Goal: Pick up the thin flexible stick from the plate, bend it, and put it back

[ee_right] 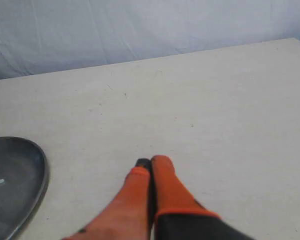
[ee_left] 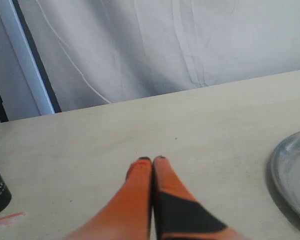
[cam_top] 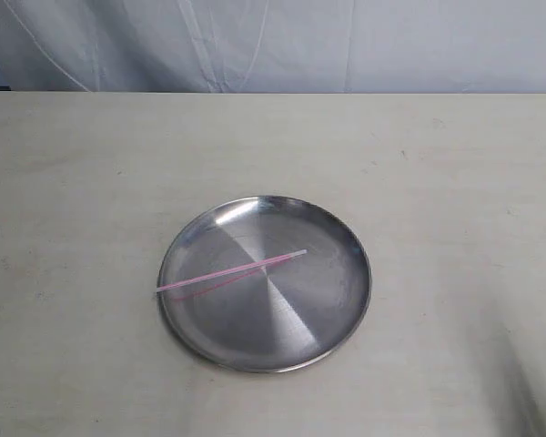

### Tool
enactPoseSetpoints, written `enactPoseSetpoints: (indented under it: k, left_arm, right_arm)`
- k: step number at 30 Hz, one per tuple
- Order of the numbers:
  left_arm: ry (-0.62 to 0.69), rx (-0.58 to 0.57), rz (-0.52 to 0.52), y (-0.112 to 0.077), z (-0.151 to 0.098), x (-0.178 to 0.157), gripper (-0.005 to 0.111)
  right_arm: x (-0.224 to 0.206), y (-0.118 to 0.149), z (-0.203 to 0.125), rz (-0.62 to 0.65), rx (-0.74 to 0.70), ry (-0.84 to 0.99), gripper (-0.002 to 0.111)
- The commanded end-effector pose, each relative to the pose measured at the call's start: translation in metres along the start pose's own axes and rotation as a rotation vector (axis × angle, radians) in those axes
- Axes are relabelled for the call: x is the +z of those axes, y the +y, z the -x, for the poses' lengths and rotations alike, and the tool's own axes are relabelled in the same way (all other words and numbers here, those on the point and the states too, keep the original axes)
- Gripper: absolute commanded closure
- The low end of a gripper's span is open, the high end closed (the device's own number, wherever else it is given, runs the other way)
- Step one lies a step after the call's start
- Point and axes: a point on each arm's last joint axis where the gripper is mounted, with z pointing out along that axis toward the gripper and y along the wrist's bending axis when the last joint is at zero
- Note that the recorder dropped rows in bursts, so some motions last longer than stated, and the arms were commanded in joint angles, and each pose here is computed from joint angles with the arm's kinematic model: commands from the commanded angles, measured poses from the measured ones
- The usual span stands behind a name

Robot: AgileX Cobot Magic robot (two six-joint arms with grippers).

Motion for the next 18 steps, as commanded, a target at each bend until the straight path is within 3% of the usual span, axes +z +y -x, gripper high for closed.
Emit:
enactPoseSetpoints:
  k: [1, 6, 18]
  left_arm:
    - [-0.018, -0.006, 0.003, 0.000, 0.001, 0.000, 0.107]
    - [-0.018, -0.006, 0.003, 0.000, 0.001, 0.000, 0.107]
    - [-0.018, -0.006, 0.003, 0.000, 0.001, 0.000, 0.107]
  right_arm:
    - [0.000, -0.001, -0.001, -0.006, -0.007, -0.010, 0.109]
    - [0.000, 0.000, 0.005, -0.002, -0.007, -0.075, 0.109]
    - [-0.017, 0.003, 0.052, 0.032, -0.007, -0.626, 0.109]
